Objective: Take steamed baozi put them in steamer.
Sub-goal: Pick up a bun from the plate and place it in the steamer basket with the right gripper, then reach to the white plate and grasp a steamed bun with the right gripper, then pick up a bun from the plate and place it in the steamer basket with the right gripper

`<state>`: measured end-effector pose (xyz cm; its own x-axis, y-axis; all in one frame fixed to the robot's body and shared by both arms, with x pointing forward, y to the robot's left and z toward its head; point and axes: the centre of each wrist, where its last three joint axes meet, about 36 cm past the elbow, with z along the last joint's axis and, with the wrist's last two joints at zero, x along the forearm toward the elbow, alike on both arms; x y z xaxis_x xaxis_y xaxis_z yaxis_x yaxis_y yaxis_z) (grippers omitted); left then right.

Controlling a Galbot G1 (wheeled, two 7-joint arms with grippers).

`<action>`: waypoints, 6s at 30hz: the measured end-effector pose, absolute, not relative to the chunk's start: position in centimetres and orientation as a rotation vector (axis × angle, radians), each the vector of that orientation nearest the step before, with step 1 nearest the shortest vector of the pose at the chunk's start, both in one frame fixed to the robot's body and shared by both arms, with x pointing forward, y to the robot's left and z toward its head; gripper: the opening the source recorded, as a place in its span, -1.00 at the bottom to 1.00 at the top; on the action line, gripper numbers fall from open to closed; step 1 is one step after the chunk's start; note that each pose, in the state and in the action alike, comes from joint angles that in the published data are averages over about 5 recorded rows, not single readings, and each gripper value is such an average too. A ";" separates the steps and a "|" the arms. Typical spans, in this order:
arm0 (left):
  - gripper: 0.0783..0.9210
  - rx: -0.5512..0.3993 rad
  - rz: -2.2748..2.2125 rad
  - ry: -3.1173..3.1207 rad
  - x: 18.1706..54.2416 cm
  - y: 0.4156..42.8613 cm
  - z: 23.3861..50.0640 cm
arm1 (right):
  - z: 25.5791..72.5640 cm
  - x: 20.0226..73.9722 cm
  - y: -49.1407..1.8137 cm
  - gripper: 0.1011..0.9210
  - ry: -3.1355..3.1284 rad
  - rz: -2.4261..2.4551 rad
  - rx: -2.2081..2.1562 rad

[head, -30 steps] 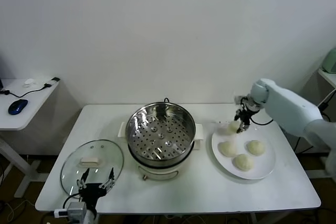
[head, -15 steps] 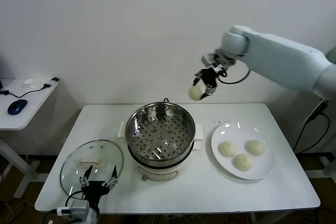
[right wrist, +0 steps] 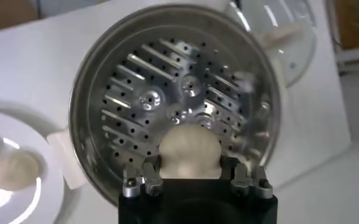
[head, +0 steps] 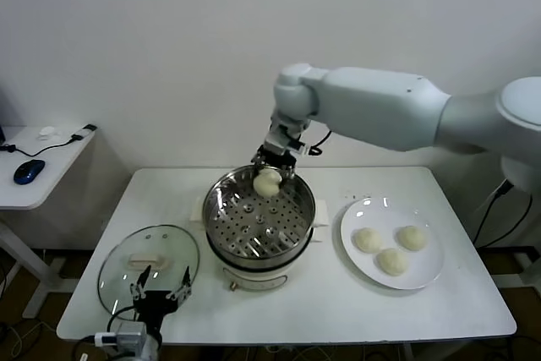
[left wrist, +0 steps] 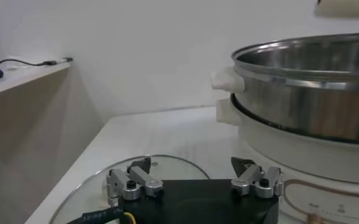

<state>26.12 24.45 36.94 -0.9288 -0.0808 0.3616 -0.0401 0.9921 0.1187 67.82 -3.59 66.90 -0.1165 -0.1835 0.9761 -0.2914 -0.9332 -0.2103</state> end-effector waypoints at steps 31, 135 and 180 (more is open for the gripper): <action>0.77 0.090 -0.161 -2.768 26.6 24.9 37.0 | 61.3 71.9 -2.0 0.76 -0.503 2.321 2.096; 0.77 0.107 -0.143 -2.830 25.4 24.4 39.5 | 71.4 64.6 -6.1 0.41 -1.571 1.326 1.433; 0.77 0.107 -0.120 -2.833 26.6 24.7 39.5 | 58.9 63.9 4.8 0.75 -1.415 1.350 1.421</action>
